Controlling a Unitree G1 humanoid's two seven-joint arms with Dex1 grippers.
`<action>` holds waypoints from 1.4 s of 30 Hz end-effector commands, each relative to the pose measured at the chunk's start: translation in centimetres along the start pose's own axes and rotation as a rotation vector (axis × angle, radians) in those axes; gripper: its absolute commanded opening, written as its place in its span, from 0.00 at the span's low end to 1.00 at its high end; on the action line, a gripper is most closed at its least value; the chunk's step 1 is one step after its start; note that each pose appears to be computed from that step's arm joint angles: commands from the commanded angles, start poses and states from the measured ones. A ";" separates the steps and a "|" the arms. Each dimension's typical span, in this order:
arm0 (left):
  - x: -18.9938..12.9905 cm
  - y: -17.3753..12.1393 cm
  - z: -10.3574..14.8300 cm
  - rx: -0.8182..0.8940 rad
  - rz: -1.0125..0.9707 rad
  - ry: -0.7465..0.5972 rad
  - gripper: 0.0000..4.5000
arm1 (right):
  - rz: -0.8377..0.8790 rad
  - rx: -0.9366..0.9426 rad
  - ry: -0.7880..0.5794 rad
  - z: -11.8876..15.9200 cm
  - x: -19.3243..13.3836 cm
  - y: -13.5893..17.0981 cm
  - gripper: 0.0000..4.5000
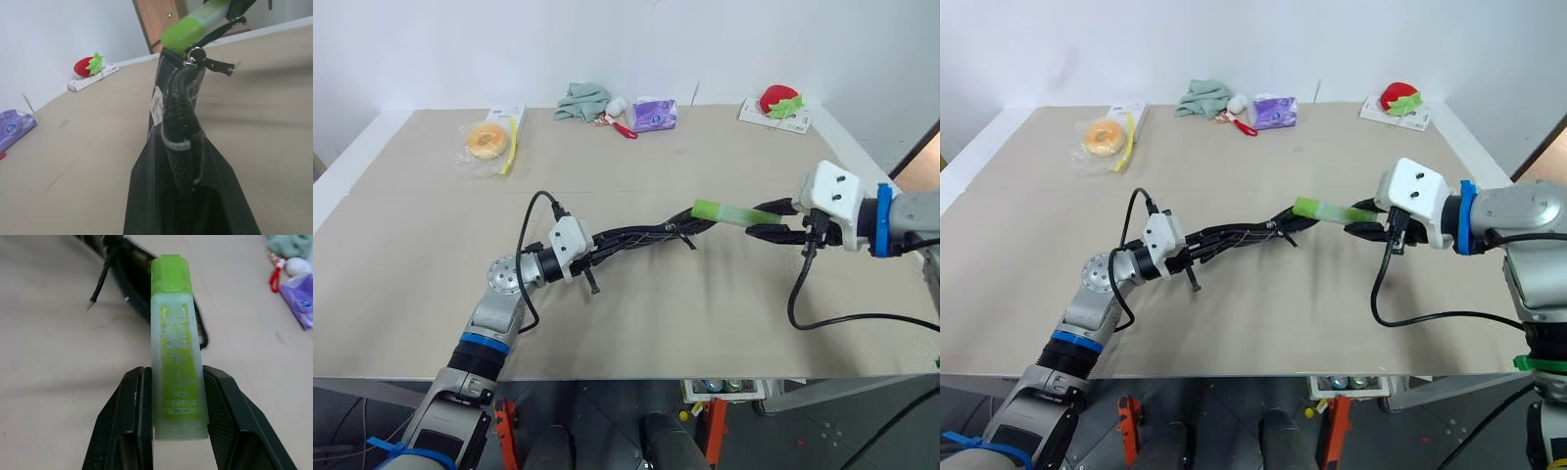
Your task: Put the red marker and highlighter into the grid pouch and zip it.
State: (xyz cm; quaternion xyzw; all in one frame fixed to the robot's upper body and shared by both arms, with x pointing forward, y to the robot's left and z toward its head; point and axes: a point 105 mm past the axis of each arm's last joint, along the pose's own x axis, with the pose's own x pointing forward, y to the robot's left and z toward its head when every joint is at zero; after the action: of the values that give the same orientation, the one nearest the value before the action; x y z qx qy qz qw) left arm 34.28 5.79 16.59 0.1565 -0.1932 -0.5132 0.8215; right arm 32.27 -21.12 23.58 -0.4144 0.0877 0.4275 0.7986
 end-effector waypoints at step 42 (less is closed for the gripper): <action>0.5 0.6 1.7 0.041 0.010 -0.050 0.00 | 0.108 -0.060 -0.288 7.4 3.0 0.3 0.97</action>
State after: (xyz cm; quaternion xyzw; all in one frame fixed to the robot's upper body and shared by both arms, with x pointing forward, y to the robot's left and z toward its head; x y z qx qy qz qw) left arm 34.26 5.52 16.69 0.1593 -0.1954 -0.5144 0.8197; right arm 33.20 -13.93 25.63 -0.3777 0.0008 0.5224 0.7645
